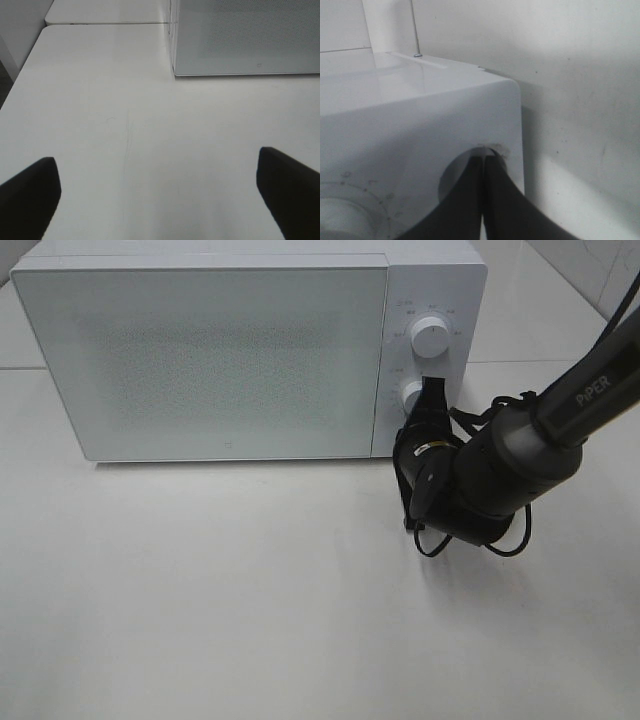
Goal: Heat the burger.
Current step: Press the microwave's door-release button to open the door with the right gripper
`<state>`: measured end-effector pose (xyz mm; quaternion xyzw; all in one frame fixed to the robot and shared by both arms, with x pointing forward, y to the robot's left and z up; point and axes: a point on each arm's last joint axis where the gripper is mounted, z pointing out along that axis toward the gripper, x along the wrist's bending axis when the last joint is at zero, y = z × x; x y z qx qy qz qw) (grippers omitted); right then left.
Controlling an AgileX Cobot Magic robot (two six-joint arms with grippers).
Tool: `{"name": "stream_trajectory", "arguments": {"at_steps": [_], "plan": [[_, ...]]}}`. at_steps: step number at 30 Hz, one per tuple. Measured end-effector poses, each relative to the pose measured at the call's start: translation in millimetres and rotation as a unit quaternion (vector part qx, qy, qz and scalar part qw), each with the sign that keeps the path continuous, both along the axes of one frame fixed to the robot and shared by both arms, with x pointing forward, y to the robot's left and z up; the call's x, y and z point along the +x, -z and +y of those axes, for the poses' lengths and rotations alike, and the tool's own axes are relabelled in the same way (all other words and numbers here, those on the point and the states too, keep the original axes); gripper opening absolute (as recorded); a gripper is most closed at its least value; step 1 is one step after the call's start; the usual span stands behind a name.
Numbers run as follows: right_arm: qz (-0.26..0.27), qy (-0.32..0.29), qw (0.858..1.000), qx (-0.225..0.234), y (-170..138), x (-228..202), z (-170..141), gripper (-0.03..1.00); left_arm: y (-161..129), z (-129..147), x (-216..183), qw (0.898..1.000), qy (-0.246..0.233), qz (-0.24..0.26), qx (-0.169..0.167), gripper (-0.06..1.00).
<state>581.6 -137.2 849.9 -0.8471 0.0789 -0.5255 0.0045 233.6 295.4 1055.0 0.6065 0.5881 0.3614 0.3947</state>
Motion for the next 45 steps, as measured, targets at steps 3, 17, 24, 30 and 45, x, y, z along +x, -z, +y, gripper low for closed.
{"name": "stream_trajectory", "arguments": {"at_steps": [3,17,24,30,45], "plan": [[-0.002,0.006,1.0,0.002,-0.9,1.6,0.9,0.01,0.0,0.0,0.0,1.0,0.0,0.0,0.0,0.99],[0.005,0.006,1.0,-0.003,-2.8,8.9,0.6,0.01,0.0,0.0,0.0,1.0,0.0,0.0,0.0,0.99],[0.008,0.006,1.0,-0.002,-2.3,8.7,0.7,0.01,0.0,0.0,0.0,1.0,0.0,0.0,0.0,0.99],[0.015,0.003,1.0,0.002,-2.8,9.0,1.4,0.01,0.0,0.0,0.0,1.0,0.0,0.0,0.0,0.99],[0.026,-0.03,0.999,-0.008,-18.3,-6.2,-8.6,0.01,0.0,0.0,0.0,1.0,0.0,0.0,0.0,0.99]]}}
